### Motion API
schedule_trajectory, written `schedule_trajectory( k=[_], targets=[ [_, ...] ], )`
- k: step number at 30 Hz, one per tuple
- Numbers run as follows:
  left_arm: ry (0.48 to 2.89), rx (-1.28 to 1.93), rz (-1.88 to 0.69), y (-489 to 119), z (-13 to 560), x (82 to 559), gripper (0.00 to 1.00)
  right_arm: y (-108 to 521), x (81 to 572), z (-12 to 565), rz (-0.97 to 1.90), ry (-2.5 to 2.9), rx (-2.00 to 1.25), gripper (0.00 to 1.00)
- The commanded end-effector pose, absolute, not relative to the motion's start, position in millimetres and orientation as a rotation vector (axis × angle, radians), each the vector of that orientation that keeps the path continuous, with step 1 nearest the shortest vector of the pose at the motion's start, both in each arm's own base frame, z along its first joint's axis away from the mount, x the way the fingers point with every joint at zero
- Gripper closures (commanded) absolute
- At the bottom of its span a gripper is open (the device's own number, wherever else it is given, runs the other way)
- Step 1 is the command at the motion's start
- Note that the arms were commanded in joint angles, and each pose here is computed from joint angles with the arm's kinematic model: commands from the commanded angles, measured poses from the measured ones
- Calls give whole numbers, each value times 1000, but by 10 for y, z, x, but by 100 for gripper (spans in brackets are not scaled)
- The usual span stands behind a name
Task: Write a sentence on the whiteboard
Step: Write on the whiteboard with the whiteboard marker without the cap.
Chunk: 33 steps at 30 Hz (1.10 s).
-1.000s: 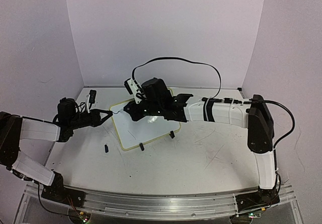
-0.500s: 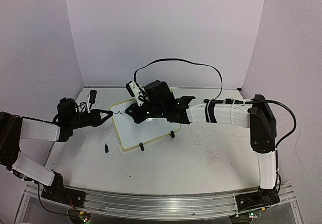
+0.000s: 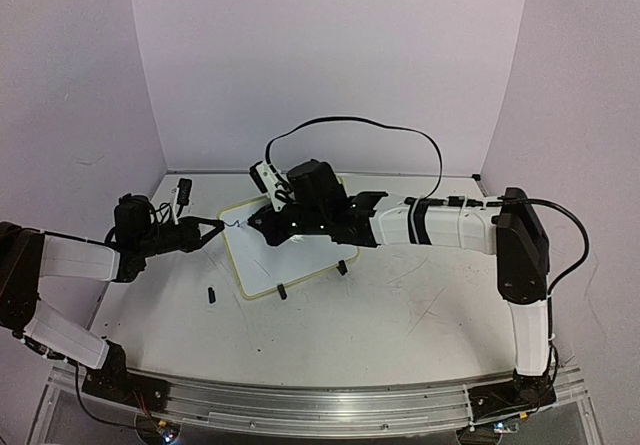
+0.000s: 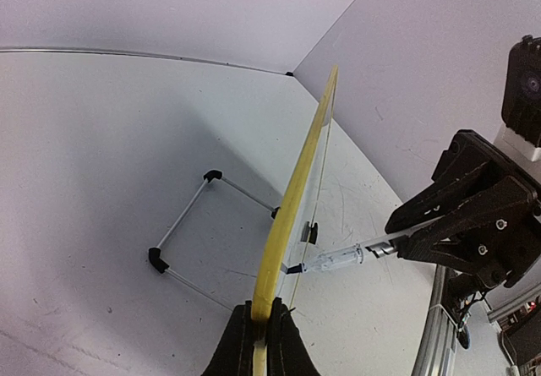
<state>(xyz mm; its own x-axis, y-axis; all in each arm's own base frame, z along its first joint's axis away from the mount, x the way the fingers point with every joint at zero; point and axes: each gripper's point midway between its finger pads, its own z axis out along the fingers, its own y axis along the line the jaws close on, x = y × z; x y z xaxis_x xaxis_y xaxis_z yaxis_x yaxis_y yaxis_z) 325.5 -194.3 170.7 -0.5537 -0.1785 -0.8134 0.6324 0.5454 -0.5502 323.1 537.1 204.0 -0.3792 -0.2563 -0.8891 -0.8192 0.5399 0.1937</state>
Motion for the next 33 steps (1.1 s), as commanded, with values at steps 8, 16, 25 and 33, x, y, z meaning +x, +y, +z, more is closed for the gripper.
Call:
schedule_trajectory(
  k=[8,16,25,33],
  targets=[
    [1821,405,-1138,-1967,1860,3241,100,5429,3311,2532,858,1790,-826,100],
    [1813,409,-1140,-1970,1891,3241,100,5356,3294,2459,837,1818,-822,100],
    [1808,410,-1141,-1971,1909,3236,100,5359,3300,2351,828,1843,-826,100],
    [1804,413,-1142,-1975,1929,3246,100,5319,3275,2300,824,1866,-824,100]
  ],
)
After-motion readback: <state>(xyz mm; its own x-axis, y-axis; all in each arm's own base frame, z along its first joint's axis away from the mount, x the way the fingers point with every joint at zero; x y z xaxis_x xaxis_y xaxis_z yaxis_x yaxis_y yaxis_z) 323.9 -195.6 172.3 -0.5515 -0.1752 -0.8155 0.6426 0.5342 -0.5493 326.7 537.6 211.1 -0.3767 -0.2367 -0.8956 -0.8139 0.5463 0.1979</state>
